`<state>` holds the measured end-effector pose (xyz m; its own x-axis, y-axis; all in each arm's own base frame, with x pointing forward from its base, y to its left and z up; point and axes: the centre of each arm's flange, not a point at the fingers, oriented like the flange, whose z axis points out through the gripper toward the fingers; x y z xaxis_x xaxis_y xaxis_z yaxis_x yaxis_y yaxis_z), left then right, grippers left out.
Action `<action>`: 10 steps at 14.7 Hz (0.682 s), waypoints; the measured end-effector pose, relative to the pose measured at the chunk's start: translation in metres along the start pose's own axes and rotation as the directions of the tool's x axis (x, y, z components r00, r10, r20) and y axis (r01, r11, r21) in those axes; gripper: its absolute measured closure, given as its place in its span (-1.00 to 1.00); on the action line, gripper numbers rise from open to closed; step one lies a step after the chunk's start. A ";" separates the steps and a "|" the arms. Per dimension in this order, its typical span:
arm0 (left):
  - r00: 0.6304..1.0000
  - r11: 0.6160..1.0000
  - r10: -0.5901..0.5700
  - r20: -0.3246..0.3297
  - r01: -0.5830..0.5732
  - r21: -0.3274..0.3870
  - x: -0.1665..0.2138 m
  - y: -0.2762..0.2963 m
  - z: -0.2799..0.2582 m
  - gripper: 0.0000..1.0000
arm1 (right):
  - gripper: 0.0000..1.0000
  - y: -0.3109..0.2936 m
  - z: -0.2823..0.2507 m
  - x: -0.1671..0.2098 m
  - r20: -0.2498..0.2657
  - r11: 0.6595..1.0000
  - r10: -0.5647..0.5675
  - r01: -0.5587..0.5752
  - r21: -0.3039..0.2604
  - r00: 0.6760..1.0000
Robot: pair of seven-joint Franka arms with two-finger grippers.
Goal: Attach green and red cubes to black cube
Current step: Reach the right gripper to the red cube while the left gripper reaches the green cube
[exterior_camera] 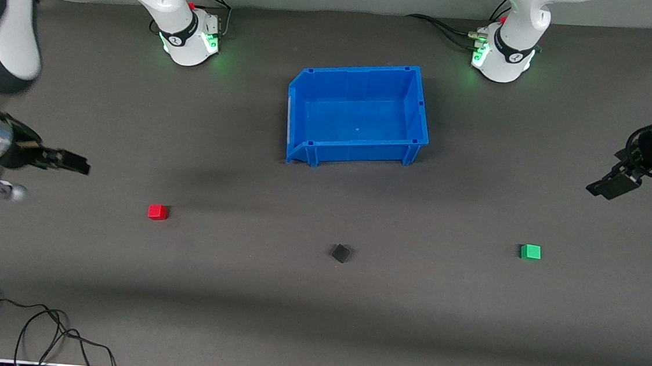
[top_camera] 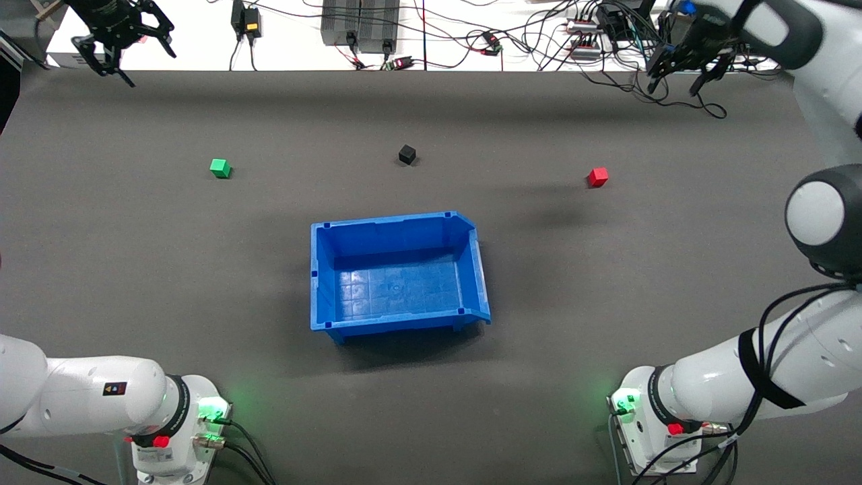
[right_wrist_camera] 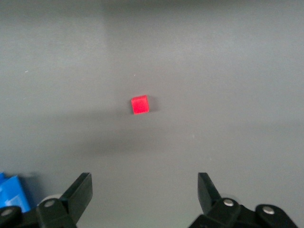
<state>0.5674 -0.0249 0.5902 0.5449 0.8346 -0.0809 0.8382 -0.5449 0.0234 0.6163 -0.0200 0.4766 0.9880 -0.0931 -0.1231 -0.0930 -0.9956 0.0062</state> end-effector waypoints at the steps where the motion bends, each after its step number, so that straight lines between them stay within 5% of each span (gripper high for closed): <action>1: 0.995 0.995 -0.101 0.020 0.101 -0.013 0.005 -0.001 0.001 -1.00 | -0.97 -0.001 0.021 0.005 -0.001 1.000 0.000 0.000 -0.002 1.000; 6: 0.875 0.878 -0.475 0.096 0.479 -0.018 0.038 -0.009 0.013 -1.00 | -0.97 -0.007 0.130 0.009 -0.021 1.000 -0.009 0.009 -0.010 1.000; 10: 0.805 0.816 -0.575 0.148 0.578 0.031 0.072 -0.013 0.047 -1.00 | -0.97 -0.022 0.209 0.017 -0.048 0.999 -0.036 0.035 -0.026 0.998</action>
<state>0.5945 0.0385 0.5376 -0.0474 0.9730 -0.2257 0.9977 0.0351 -0.0582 0.6097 0.0018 0.2669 0.9955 -0.0575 -0.0754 -0.0556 -0.9981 0.0273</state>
